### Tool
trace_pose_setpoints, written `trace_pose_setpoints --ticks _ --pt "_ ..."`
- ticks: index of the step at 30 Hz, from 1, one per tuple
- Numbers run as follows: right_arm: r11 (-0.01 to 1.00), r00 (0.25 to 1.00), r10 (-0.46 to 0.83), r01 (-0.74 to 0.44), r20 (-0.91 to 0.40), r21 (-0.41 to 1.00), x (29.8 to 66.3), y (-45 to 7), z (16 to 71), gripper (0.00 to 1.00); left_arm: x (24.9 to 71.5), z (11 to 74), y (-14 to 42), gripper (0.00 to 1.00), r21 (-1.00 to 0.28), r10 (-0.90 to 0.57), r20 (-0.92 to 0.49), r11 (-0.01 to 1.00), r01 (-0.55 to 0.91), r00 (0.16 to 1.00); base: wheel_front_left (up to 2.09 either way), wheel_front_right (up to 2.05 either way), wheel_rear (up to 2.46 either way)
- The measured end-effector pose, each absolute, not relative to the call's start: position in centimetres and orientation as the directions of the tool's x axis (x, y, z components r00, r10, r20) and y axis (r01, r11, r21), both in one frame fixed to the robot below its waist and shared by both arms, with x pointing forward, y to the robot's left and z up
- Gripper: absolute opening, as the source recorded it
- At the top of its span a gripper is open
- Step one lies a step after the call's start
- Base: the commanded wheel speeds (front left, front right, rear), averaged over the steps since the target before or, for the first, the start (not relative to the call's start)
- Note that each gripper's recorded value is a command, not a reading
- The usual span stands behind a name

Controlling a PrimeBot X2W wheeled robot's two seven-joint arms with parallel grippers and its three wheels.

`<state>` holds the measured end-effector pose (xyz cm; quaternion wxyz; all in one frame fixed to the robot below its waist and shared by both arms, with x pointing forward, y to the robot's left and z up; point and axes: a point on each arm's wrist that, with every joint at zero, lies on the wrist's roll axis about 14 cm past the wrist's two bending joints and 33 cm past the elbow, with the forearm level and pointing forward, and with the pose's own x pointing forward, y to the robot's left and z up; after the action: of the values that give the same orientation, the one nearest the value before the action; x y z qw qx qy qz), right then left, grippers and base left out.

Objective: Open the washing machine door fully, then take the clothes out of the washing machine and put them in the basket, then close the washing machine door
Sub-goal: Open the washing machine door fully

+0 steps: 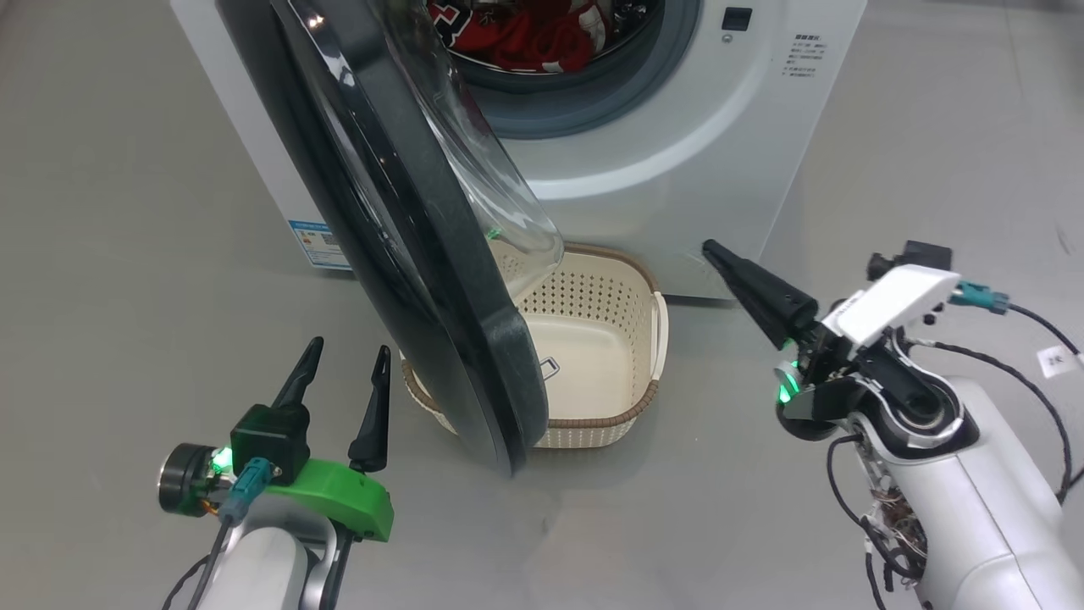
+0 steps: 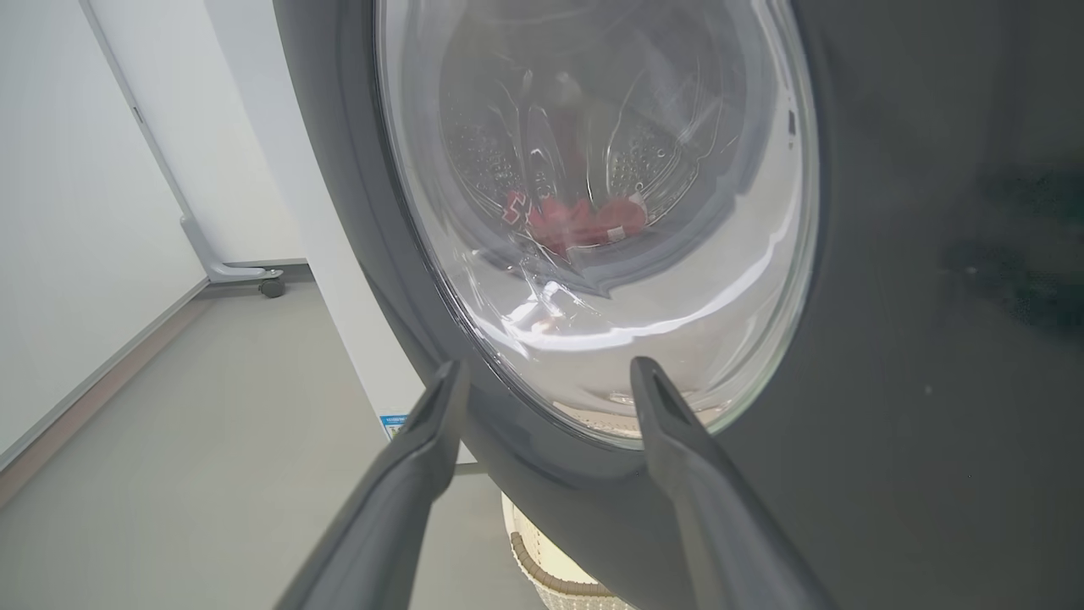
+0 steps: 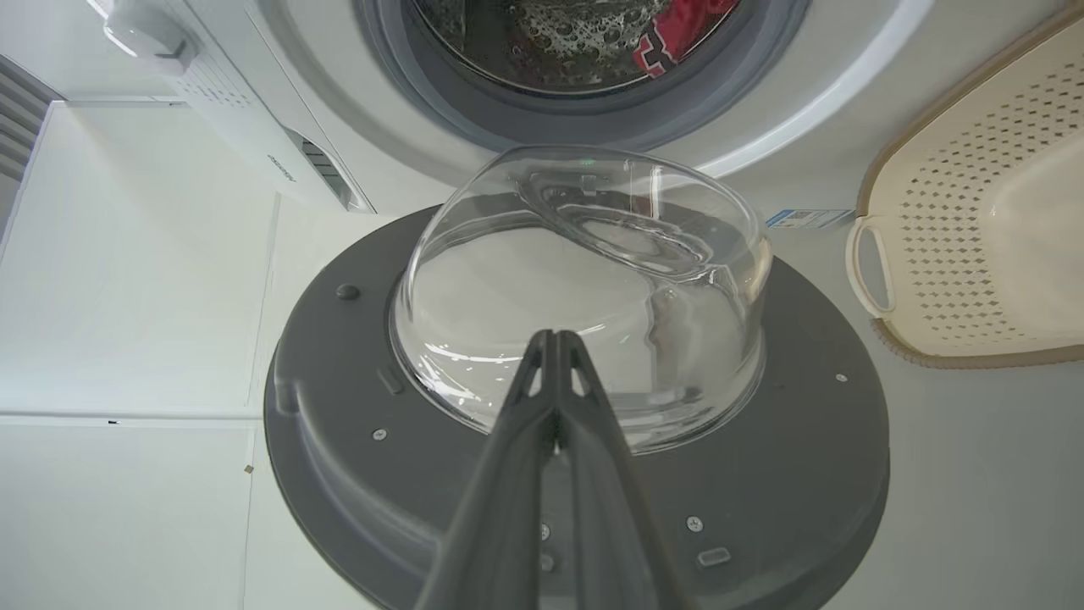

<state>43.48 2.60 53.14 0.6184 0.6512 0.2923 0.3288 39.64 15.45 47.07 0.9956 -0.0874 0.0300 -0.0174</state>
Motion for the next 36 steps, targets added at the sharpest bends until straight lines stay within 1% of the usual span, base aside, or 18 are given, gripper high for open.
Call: trace_pose_setpoints --ticks 2,3,4,5,6,7,8,10,15,18,21,23,27,31,32,36 --pt "-0.047 0.664 0.745 -0.033 0.057 0.998 43.9 0.8 52.9 0.0 39.7 47.2 15.4 1.0 -0.172 -0.044 -0.053 0.985 0.034 0.998 0.0 0.0 0.0" --pt "-0.04 0.684 0.728 -0.032 0.051 0.999 43.8 0.1 52.7 0.13 39.6 47.2 15.3 1.0 -0.171 -0.045 -0.052 0.985 0.036 0.998 0.0 0.0 0.0" --pt "-0.033 0.704 0.709 -0.03 0.044 0.999 43.8 -0.6 52.5 0.36 39.5 47.2 15.3 1.0 -0.171 -0.046 -0.052 0.985 0.037 0.998 0.0 0.0 0.0" --pt "-0.025 0.724 0.689 -0.027 0.037 0.999 43.7 -1.2 52.2 0.54 39.4 47.1 15.3 1.0 -0.17 -0.048 -0.054 0.985 0.038 0.997 0.0 0.0 0.0" --pt "-0.015 0.74 0.672 -0.026 0.029 1.0 43.6 -1.9 52.0 0.92 39.3 47.0 15.2 1.0 -0.171 -0.05 -0.057 0.984 0.04 0.997 0.0 0.0 0.0" --pt "-0.005 0.76 0.65 -0.026 0.023 1.0 43.6 -2.5 51.9 1.0 39.2 47.0 15.1 1.0 -0.172 -0.052 -0.058 0.984 0.041 0.997 0.0 0.0 0.0" --pt "0.016 0.791 0.611 -0.027 0.012 0.999 43.5 -3.9 51.6 1.0 39.1 47.1 15.0 1.0 -0.173 -0.056 -0.056 0.984 0.045 0.997 0.0 0.0 0.0" --pt "0.042 0.824 0.566 -0.03 0.001 0.999 43.4 -5.2 51.3 1.0 39.1 47.2 14.9 1.0 -0.173 -0.059 -0.053 0.984 0.049 0.997 0.0 0.0 0.0" --pt "0.129 0.882 0.47 -0.026 -0.038 0.991 42.6 -8.1 50.3 1.0 38.7 47.0 14.8 1.0 -0.165 -0.064 -0.058 0.985 0.054 0.996 0.0 0.0 0.0" --pt "0.206 0.915 0.397 -0.018 -0.066 0.978 42.1 -10.3 49.5 1.0 38.5 46.9 14.5 1.0 -0.165 -0.073 -0.059 0.984 0.063 0.996 0.0 0.0 0.0" --pt "0.328 0.937 0.338 -0.027 -0.091 0.944 41.6 -12.2 48.9 1.0 38.4 46.9 14.1 1.0 -0.165 -0.085 -0.06 0.984 0.074 0.995 0.0 0.0 0.0" --pt "0.417 0.946 0.308 -0.035 -0.105 0.908 41.1 -13.4 48.5 1.0 38.4 46.9 14.0 1.0 -0.166 -0.09 -0.059 0.983 0.079 0.994 0.0 0.0 0.0" --pt "0.544 0.963 0.241 -0.03 -0.121 0.838 40.0 -15.2 47.6 1.0 38.1 46.9 13.8 1.0 -0.167 -0.094 -0.059 0.982 0.083 0.994 0.0 0.0 0.0" --pt "0.708 0.974 0.187 -0.046 -0.124 0.705 39.0 -17.5 46.9 1.0 38.0 47.0 13.6 1.0 -0.168 -0.1 -0.057 0.982 0.089 0.993 0.0 0.0 0.0" --pt "0.708 0.974 0.187 -0.046 -0.124 0.705 39.0 -17.5 46.9 1.0 38.0 47.0 13.6 1.0 -0.168 -0.1 -0.057 0.982 0.089 0.993 0.0 0.0 0.0" --pt "0.83 0.986 0.137 -0.061 -0.096 0.554 38.8 -19.2 47.4 1.0 38.0 47.1 13.5 1.0 -0.168 -0.103 -0.053 0.981 0.093 0.993 0.0 0.0 0.0"
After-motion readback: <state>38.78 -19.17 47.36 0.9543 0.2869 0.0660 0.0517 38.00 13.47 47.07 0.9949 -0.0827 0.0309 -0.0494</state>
